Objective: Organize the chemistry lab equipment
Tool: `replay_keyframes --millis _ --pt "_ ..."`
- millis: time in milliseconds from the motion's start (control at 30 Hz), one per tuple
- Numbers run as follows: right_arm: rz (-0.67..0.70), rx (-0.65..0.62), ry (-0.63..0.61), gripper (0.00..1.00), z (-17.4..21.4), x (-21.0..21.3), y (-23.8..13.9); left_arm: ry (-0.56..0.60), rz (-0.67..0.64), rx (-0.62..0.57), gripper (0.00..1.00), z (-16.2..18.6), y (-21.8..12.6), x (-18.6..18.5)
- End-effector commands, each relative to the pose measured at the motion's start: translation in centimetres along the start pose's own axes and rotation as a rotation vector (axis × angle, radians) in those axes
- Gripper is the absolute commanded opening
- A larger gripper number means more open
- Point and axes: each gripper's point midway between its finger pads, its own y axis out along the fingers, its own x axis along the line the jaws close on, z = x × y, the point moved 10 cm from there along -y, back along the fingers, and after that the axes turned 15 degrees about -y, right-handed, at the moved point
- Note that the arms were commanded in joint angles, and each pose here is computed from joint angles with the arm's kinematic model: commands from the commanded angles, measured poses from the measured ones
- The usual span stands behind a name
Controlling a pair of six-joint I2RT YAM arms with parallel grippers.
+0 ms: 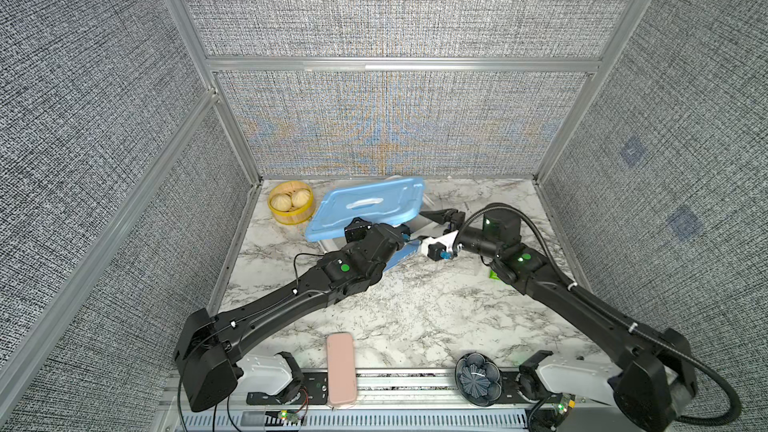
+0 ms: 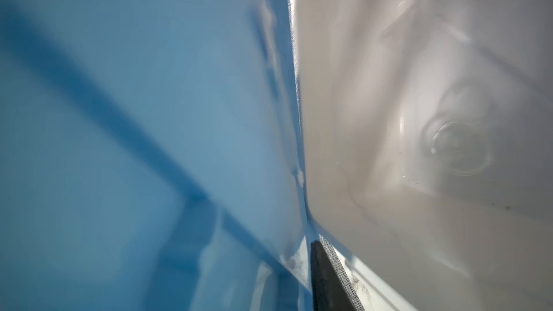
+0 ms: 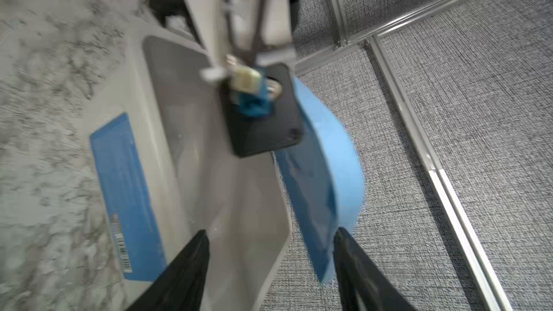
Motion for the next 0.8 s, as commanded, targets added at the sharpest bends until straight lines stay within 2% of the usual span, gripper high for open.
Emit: replay_keyframes --millis 0,300,433,500,767 --pt "-0.05 -0.078 0.102 0.65 -1.5 1.8 -1.5 -0.128 0.042 -0.013 0.29 -0.1 0.2 -0.7" --pt "0.068 -0.069 0.364 0.65 -2.8 2.7 -4.3 -0.107 0.085 0.034 0.3 -0.2 1.3 -3.1" --pt "0.177 -0.003 0.465 0.65 -2.5 1.9 -5.1 -0.074 0.048 0.063 0.31 -1.0 1.8 -3.8" --pt "0.218 0.028 0.516 0.65 -2.3 1.6 -5.4 -0.049 0.056 0.08 0.35 -1.2 2.0 -4.2" --pt "0.282 0.108 0.61 0.65 -1.9 1.6 -6.1 -0.018 0.081 0.081 0.43 -1.8 1.9 -5.1"
